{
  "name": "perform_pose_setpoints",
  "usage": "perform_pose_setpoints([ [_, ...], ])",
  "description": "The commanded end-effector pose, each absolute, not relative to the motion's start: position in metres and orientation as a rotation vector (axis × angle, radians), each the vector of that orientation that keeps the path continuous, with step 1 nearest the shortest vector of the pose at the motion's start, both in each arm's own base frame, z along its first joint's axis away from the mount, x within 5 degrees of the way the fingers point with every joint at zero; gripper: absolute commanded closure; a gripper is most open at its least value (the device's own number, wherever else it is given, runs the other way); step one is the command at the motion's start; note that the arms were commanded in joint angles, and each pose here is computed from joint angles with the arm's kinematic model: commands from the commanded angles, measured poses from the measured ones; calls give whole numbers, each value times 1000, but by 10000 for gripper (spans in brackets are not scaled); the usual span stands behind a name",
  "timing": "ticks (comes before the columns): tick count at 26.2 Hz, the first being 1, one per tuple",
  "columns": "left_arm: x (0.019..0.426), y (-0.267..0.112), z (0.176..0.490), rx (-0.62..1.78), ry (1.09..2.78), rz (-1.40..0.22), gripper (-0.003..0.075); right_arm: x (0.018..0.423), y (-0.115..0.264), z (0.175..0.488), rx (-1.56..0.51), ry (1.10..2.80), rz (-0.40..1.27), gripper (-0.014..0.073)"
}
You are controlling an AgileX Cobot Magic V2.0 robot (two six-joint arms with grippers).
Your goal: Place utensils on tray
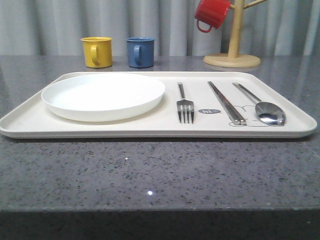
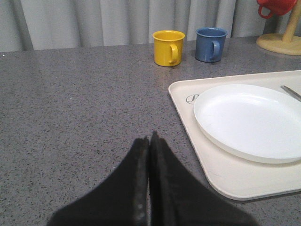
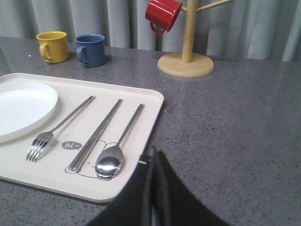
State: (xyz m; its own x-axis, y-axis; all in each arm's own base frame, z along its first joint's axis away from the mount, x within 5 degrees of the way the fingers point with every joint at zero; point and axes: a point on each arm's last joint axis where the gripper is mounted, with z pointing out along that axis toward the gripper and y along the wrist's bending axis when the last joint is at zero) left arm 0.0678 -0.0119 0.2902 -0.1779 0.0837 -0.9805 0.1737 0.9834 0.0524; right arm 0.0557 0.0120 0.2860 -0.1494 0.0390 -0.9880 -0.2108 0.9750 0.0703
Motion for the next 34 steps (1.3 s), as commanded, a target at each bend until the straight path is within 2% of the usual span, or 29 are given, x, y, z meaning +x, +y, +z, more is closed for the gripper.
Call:
perform_pose_setpoints([
  [1, 68, -12, 307, 163, 1647, -93, 738, 56, 12, 301, -137, 1606, 209, 664],
  [23, 67, -11, 305, 171, 1642, -78, 738, 56, 12, 301, -137, 1606, 209, 664],
  [29, 56, -6, 285, 125, 1605, -36, 738, 56, 12, 301, -137, 1606, 209, 664],
  [34, 50, -3, 264, 70, 1497, 4, 738, 56, 12, 301, -137, 1606, 209, 664],
])
